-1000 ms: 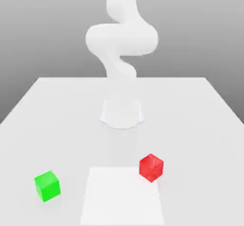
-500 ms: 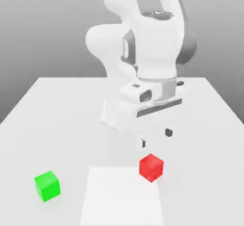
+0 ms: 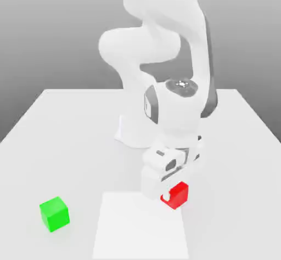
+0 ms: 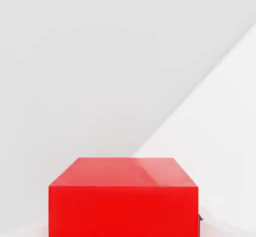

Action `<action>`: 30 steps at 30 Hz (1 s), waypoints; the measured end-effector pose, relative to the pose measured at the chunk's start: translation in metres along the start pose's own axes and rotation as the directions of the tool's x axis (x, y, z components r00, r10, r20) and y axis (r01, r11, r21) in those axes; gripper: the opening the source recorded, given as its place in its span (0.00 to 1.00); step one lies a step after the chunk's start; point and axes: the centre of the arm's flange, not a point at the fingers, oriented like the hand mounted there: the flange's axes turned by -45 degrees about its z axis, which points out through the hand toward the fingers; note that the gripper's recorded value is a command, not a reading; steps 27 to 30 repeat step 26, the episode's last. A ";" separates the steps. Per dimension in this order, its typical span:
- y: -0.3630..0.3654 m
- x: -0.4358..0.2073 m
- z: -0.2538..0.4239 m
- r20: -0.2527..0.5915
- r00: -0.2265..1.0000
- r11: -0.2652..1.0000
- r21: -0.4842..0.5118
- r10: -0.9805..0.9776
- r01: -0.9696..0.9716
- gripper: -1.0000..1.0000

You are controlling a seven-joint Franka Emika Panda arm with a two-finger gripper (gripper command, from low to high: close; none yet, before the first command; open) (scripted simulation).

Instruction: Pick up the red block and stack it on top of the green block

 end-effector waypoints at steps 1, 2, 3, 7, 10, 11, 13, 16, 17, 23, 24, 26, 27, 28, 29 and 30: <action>0.000 0.000 -0.007 0.000 1.000 1.000 0.000 0.000 0.000 0.00; 0.000 0.001 -0.015 0.000 1.000 1.000 0.000 0.000 0.000 0.00; 0.001 0.001 -0.023 0.000 1.000 1.000 0.000 0.000 0.000 0.00; 0.012 -0.003 -0.054 0.000 1.000 1.000 0.001 0.024 -0.024 0.00; 0.082 -0.027 -0.066 -0.003 0.989 0.989 0.007 0.149 -0.149 0.00; 0.108 -0.040 -0.070 -0.003 0.981 0.981 0.008 0.194 -0.194 0.00; 0.157 -0.070 -0.077 -0.004 0.962 0.962 0.009 0.274 -0.274 0.00; 0.222 -0.128 -0.088 -0.002 0.926 0.926 0.006 0.379 -0.379 0.00; 0.240 -0.151 -0.091 -0.002 0.911 0.911 0.004 0.412 -0.412 0.00; 0.252 -0.158 -0.036 -0.001 0.912 0.912 0.002 0.409 -0.409 1.00; 0.252 -0.158 -0.036 -0.001 0.912 0.912 0.002 0.409 -0.409 1.00; 0.252 -0.158 -0.036 -0.001 0.912 0.912 0.002 0.409 -0.409 1.00; 0.252 -0.158 -0.036 -0.001 0.912 0.912 0.002 0.409 -0.409 1.00; 0.252 -0.158 -0.036 -0.001 0.912 0.912 0.002 0.409 -0.409 1.00; 0.252 -0.158 -0.036 -0.001 0.912 0.912 0.002 0.409 -0.409 1.00; 0.252 -0.158 -0.036 -0.001 0.912 0.912 0.002 0.409 -0.409 1.00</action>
